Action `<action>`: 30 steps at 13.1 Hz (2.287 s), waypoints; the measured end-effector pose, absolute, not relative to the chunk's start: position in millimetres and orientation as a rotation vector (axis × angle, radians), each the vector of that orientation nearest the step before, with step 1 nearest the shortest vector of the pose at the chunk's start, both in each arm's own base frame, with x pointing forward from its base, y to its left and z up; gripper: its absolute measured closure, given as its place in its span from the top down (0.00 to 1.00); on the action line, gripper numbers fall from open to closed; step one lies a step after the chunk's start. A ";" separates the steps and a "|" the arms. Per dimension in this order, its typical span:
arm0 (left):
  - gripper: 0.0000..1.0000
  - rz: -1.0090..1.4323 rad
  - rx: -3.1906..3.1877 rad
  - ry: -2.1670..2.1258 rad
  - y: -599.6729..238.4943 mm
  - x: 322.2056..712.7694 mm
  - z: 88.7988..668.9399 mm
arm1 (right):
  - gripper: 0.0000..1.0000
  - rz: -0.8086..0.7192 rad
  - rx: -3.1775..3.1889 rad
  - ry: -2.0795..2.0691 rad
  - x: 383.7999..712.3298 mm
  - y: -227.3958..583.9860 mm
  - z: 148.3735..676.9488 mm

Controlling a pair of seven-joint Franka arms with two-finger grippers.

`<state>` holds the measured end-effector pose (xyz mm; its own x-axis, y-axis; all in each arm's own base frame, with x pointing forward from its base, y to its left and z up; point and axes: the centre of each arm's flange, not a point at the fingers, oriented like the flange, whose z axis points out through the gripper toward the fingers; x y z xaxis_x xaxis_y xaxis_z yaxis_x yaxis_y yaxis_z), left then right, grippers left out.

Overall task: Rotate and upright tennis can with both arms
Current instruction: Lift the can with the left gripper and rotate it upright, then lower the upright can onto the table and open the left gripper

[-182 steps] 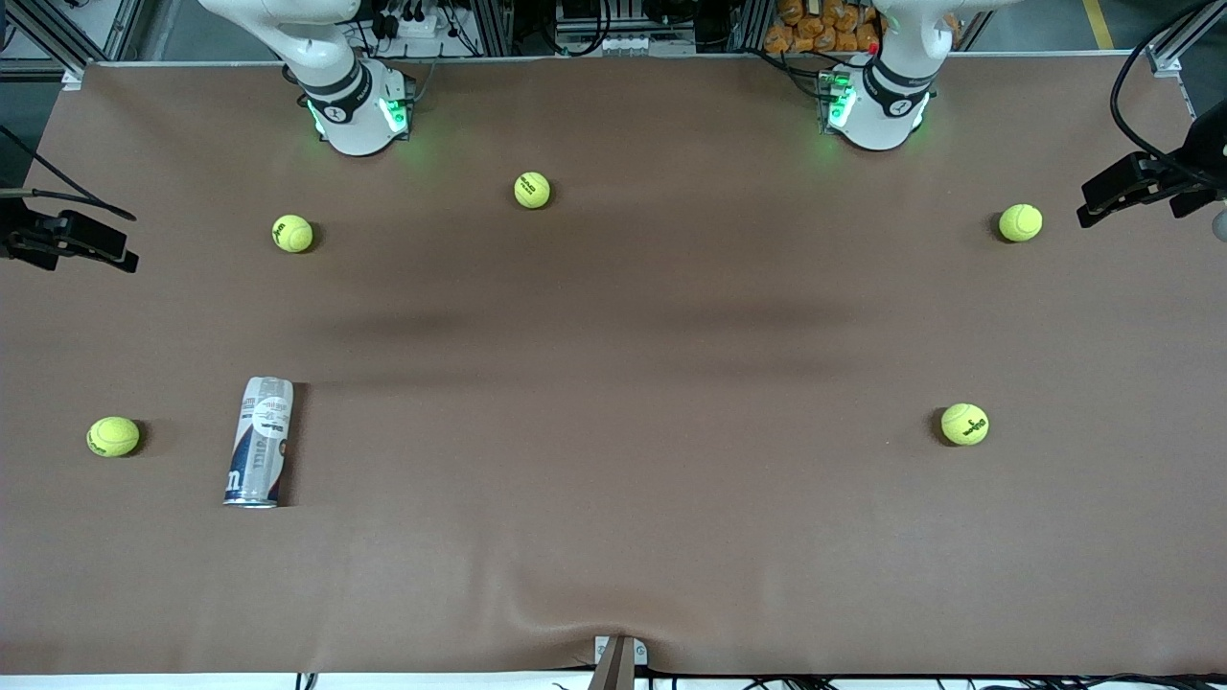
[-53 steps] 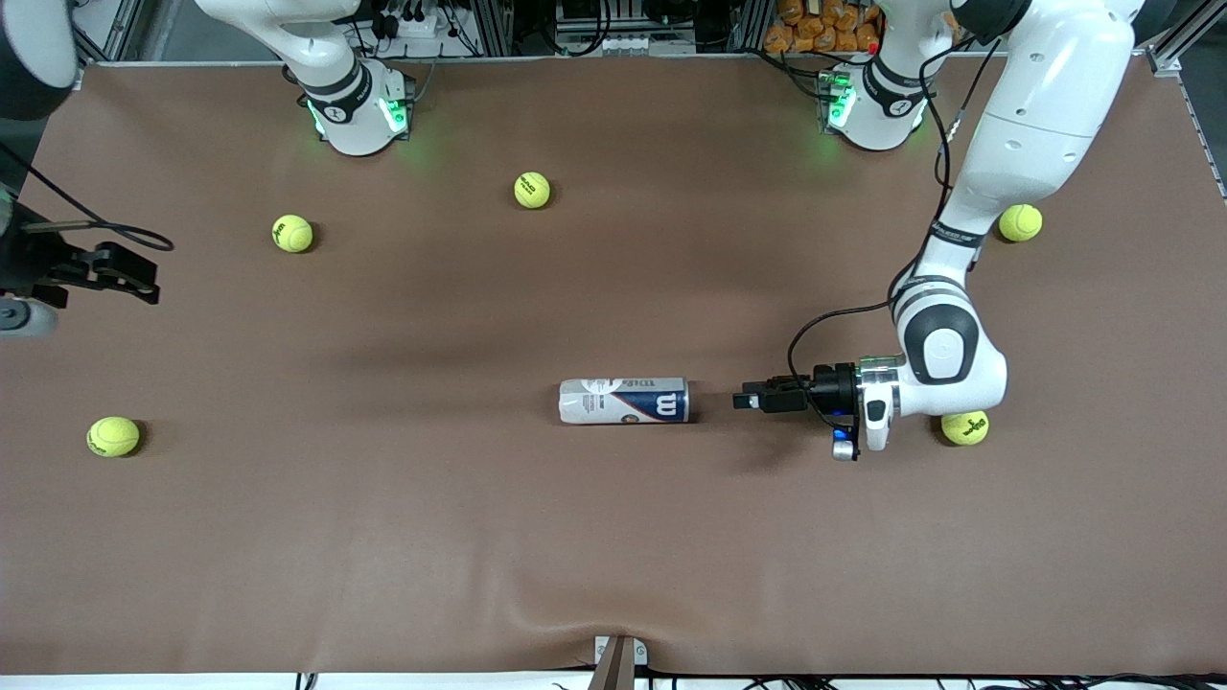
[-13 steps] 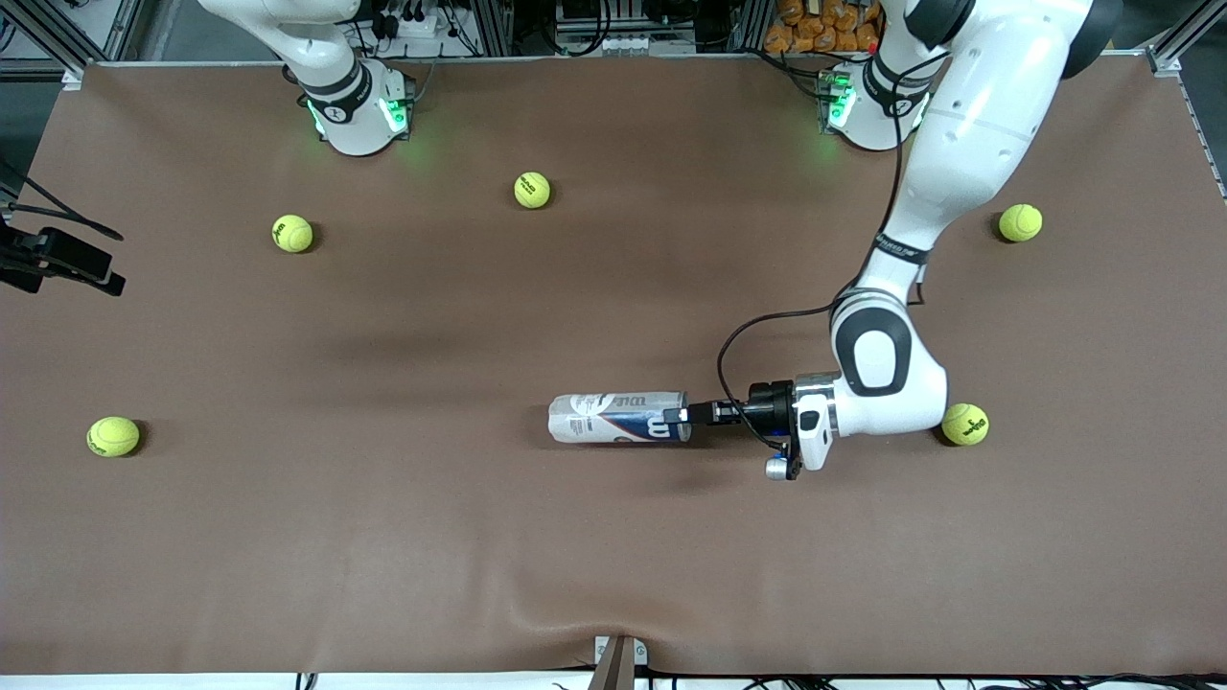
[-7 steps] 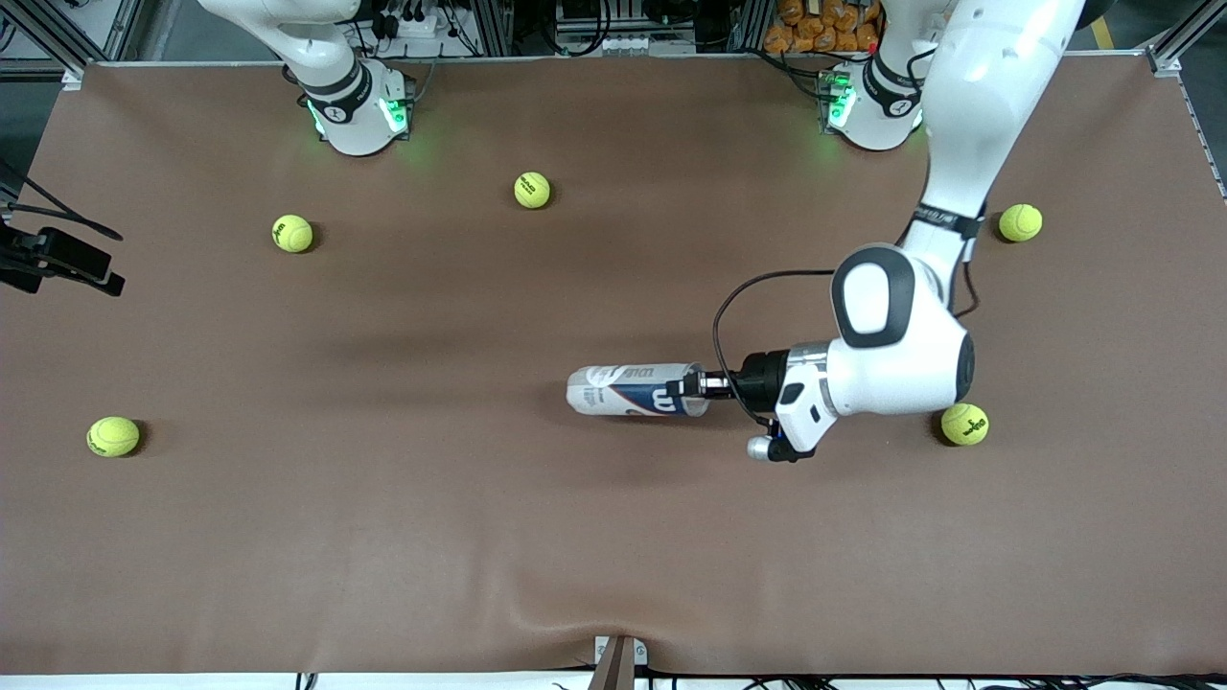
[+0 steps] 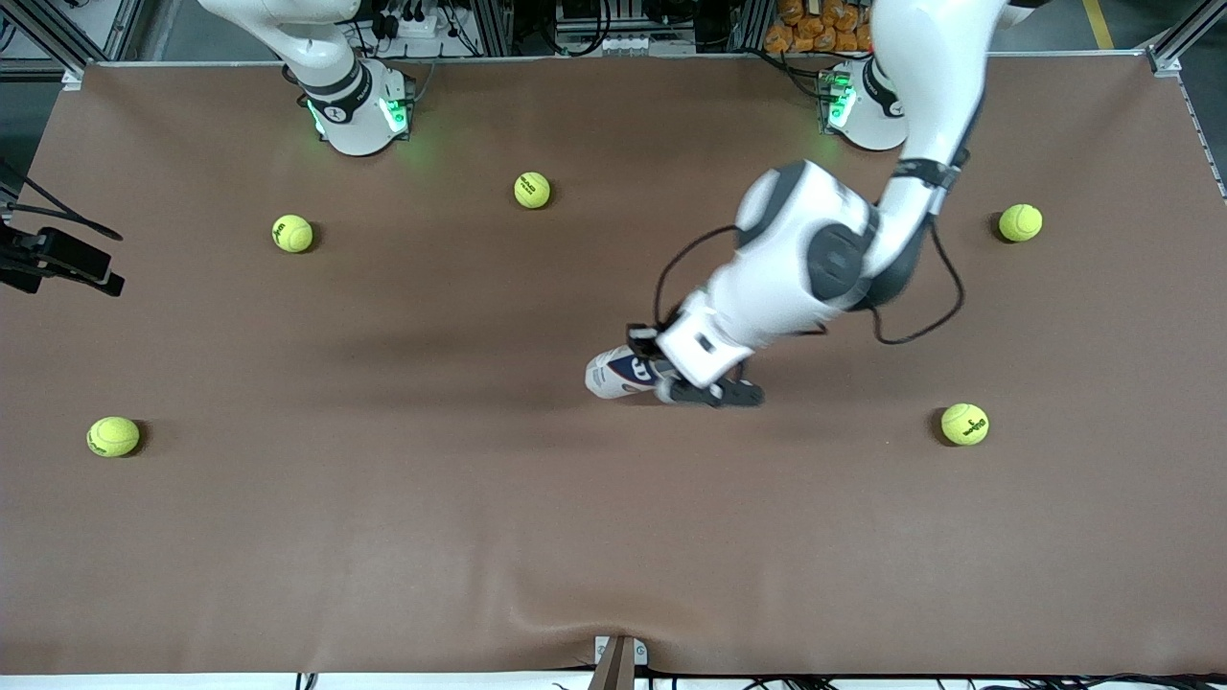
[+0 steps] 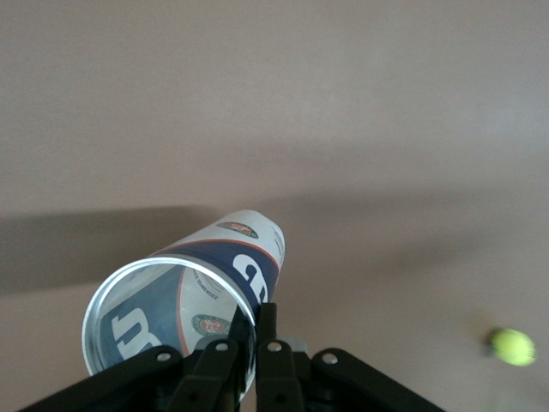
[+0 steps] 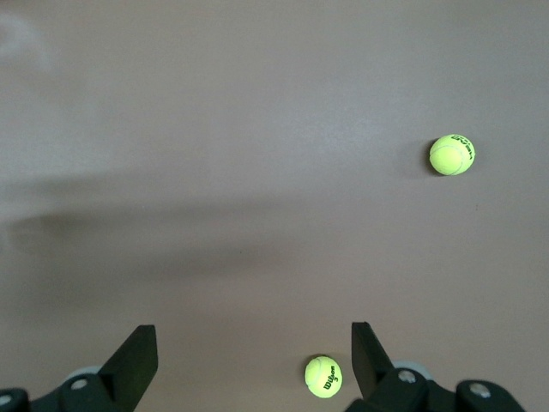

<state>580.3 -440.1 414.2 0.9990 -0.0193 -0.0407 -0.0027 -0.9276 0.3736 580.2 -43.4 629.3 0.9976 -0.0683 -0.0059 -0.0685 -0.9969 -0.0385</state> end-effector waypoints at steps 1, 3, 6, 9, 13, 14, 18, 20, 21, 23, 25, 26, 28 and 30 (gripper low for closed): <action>0.05 -0.015 2.821 -0.068 -455.8 568.0 414.1 | 1.00 0.007 -3.101 0.106 580.2 -43.4 629.3; 0.05 0.060 2.927 -0.209 -478.0 547.4 409.0 | 1.00 0.007 -3.101 0.106 580.2 -43.4 629.3; 0.05 0.080 3.039 -0.362 -494.6 526.7 394.0 | 1.00 0.007 -3.101 0.106 580.2 -43.4 629.3; 0.05 0.070 3.070 -0.430 -510.3 513.8 373.7 | 1.00 0.005 -3.101 0.106 580.2 -43.5 629.8; 0.11 0.064 3.079 -0.442 -515.7 512.6 364.4 | 1.00 0.000 -3.101 0.106 580.2 -43.6 631.4; 0.11 0.063 3.081 -0.437 -515.0 513.4 363.1 | 1.00 0.000 -3.101 0.106 580.2 -43.6 631.5; 0.48 0.094 3.073 -0.413 -513.2 520.1 374.2 | 1.00 -0.002 -3.101 0.107 580.2 -43.7 631.9; 0.69 0.142 3.052 -0.403 -512.2 523.0 398.5 | 1.00 -0.002 -3.101 0.107 580.2 -43.8 632.0; 0.80 0.165 3.045 -0.394 -508.3 524.4 414.5 | 1.00 -0.002 -3.101 0.107 580.2 -43.8 632.0; 1.00 0.221 3.051 -0.356 -487.8 533.8 450.7 | 1.00 -0.002 -3.101 0.107 580.2 -43.9 632.0; 1.00 0.273 3.073 -0.280 -449.0 551.1 491.1 | 1.00 -0.002 -3.101 0.108 580.1 -44.0 632.0; 1.00 0.287 3.079 -0.236 -425.5 560.0 511.3 | 1.00 -0.002 -3.101 0.108 580.1 -44.1 632.0; 1.00 0.306 3.097 -0.165 -370.8 576.9 549.6 | 1.00 -0.002 -3.101 0.108 580.1 -44.1 632.0; 1.00 0.324 3.116 -0.162 -306.7 594.4 581.4 | 1.00 -0.002 -3.101 0.106 580.2 -43.6 632.0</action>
